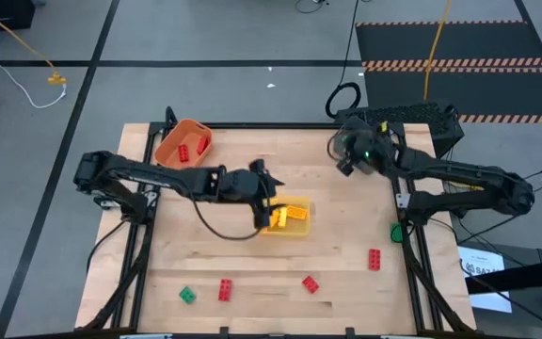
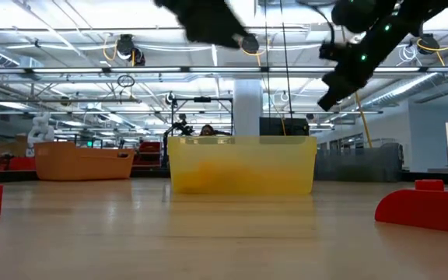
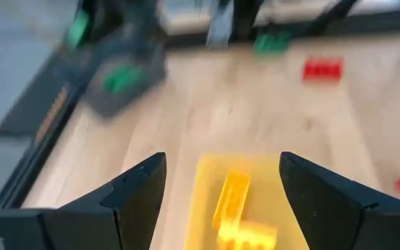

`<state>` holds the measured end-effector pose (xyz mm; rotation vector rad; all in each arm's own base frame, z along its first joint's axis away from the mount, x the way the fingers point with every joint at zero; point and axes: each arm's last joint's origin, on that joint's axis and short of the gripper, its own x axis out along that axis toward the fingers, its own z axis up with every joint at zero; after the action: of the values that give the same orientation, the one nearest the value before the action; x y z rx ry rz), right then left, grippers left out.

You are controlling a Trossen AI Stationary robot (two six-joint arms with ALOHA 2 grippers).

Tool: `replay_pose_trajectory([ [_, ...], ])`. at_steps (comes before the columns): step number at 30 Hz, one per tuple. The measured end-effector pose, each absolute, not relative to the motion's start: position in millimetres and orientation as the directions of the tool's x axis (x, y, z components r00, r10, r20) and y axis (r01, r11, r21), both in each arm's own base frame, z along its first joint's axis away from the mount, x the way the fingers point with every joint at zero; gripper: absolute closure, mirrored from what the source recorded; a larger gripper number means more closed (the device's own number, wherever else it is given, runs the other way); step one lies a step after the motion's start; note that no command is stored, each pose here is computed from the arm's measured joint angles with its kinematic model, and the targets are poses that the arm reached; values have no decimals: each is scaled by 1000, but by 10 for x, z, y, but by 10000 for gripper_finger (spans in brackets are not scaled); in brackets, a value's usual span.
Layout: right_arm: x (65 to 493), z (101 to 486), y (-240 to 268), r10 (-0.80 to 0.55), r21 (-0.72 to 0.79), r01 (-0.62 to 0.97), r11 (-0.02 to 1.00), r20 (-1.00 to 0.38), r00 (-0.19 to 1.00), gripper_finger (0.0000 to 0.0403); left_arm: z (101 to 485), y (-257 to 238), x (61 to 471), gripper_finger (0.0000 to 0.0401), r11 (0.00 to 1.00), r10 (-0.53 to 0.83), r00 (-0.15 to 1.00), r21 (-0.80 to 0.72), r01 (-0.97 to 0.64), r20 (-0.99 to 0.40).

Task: Sort & place blocks by color
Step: Put the center green 4-stud game piece into the black bin, then put the right red 8-stud game piece into the orange bin

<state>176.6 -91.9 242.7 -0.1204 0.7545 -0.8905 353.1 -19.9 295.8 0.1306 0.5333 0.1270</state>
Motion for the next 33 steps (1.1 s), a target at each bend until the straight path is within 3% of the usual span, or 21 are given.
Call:
replay_pose_trajectory([
  [5, 1699, 2293, -1174, -710, -338, 712, 615, -629, 315, 325, 2975, -101, 3400, 119, 983, 182, 803, 133, -129, -568],
  [12, 1633, 2165, -1390, -702, -332, 760, 559, -677, 221, 318, 2986, -120, 3448, 119, 983, 177, 828, 127, -129, -533],
  [21, 1568, 2124, -1503, -707, -299, 822, 485, -687, 167, 193, 2949, -150, 3451, 119, 985, 170, 840, 118, -127, -515],
  [26, 1569, 2122, -1501, -705, -295, 822, 486, -689, 169, 148, 2879, -146, 3435, 119, 985, 171, 829, 109, -133, -533],
  [29, 1593, 2108, -1463, -662, -255, 802, 541, -717, 218, 135, 2856, -146, 3430, 119, 985, 171, 827, 93, -144, -536],
  [33, 1677, 2112, -1306, -446, -43, 669, 742, -778, 444, 134, 2780, -155, 3412, 119, 990, 137, 818, 58, -127, -558],
])
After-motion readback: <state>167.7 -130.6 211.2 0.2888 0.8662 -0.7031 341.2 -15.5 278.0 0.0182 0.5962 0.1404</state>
